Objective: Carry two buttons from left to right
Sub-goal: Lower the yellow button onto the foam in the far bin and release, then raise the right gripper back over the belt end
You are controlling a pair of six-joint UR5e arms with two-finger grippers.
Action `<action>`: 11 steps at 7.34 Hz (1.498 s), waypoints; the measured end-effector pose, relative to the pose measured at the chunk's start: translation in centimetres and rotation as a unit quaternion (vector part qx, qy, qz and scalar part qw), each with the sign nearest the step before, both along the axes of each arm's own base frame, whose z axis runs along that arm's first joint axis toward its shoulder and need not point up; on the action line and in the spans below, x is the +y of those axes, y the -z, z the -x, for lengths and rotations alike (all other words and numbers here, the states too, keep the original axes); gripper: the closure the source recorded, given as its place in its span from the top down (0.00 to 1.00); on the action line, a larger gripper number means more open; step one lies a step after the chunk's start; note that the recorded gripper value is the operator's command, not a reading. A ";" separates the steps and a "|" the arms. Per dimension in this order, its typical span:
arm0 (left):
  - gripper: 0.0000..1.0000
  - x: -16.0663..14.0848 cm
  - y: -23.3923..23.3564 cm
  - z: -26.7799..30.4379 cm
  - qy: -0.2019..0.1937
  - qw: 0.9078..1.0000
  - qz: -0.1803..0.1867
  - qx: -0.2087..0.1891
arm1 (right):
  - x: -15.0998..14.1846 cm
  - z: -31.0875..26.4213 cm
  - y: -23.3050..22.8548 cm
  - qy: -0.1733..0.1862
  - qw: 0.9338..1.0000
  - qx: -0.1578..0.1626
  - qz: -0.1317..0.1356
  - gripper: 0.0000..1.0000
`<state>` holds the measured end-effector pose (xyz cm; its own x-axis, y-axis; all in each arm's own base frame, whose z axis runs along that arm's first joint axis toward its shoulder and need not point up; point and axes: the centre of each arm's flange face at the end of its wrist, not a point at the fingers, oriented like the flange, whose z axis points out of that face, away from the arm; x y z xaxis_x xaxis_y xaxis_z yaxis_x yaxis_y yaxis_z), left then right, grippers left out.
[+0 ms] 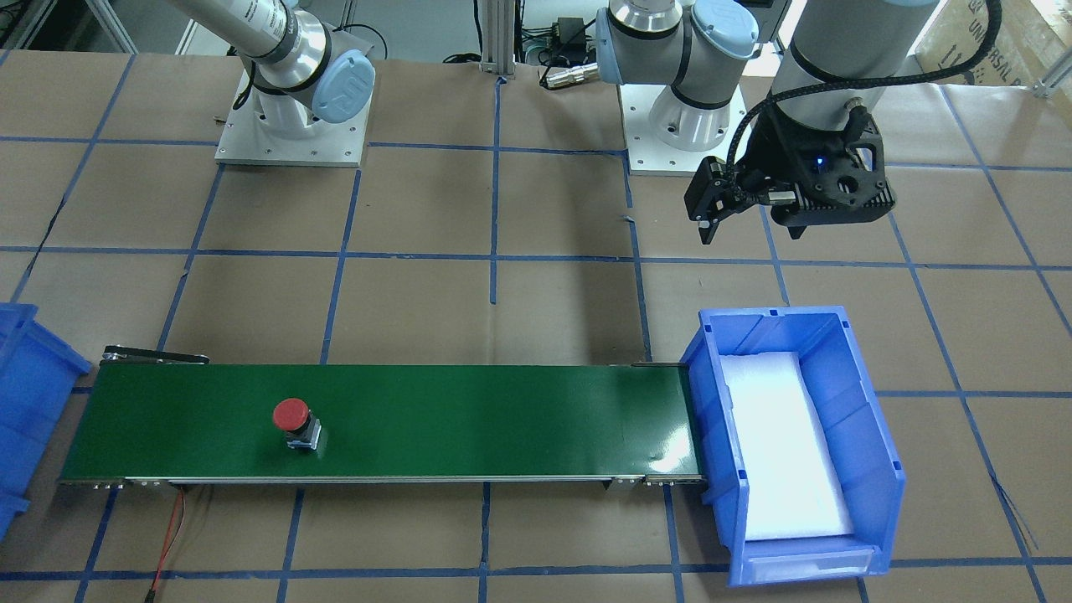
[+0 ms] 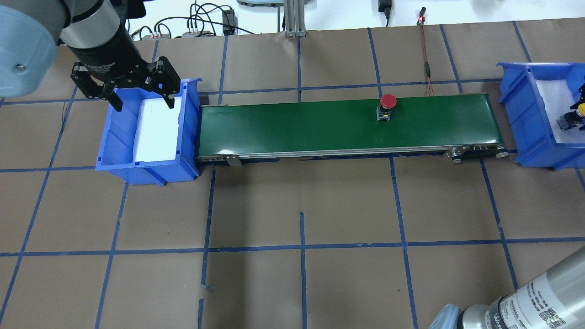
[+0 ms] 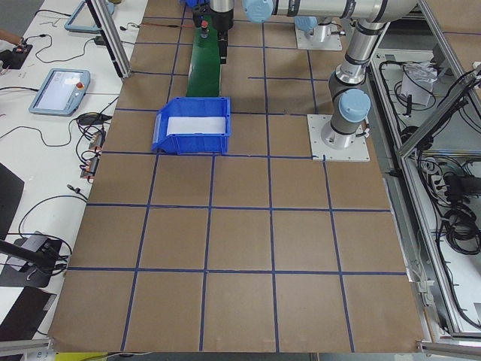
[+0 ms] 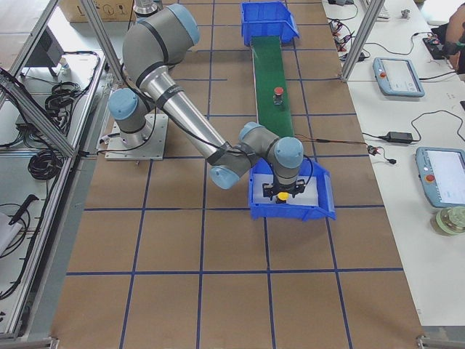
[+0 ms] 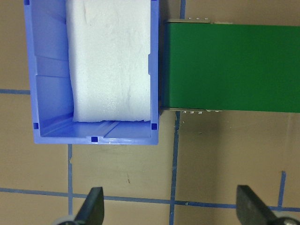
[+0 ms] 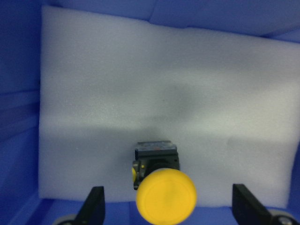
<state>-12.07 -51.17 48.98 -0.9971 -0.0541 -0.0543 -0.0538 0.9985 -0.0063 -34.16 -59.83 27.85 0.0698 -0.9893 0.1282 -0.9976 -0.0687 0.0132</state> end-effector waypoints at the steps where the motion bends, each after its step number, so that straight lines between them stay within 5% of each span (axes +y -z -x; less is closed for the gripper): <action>1: 1.00 -0.1 0.1 0.0 0.001 1.000 -0.001 0.000 | -0.4 -1.1 -3.1 -0.008 1.000 0.006 0.008 1.00; 4: 1.00 -0.2 0.2 0.1 0.000 1.000 -0.001 0.002 | -1.0 -10.5 -13.3 -0.060 0.998 0.020 0.021 1.00; 6: 1.00 -0.2 0.2 0.1 0.000 1.000 0.000 0.002 | -2.0 -18.6 -15.8 -0.092 0.995 0.018 0.025 1.00; 9: 1.00 0.0 0.1 0.1 0.002 1.000 0.000 0.001 | -2.7 -27.5 -10.5 -0.074 0.997 -0.003 0.014 0.98; 11: 1.00 0.0 0.1 0.1 0.003 1.000 0.000 0.001 | -2.8 -28.8 -5.4 -0.011 1.000 -0.020 0.003 0.98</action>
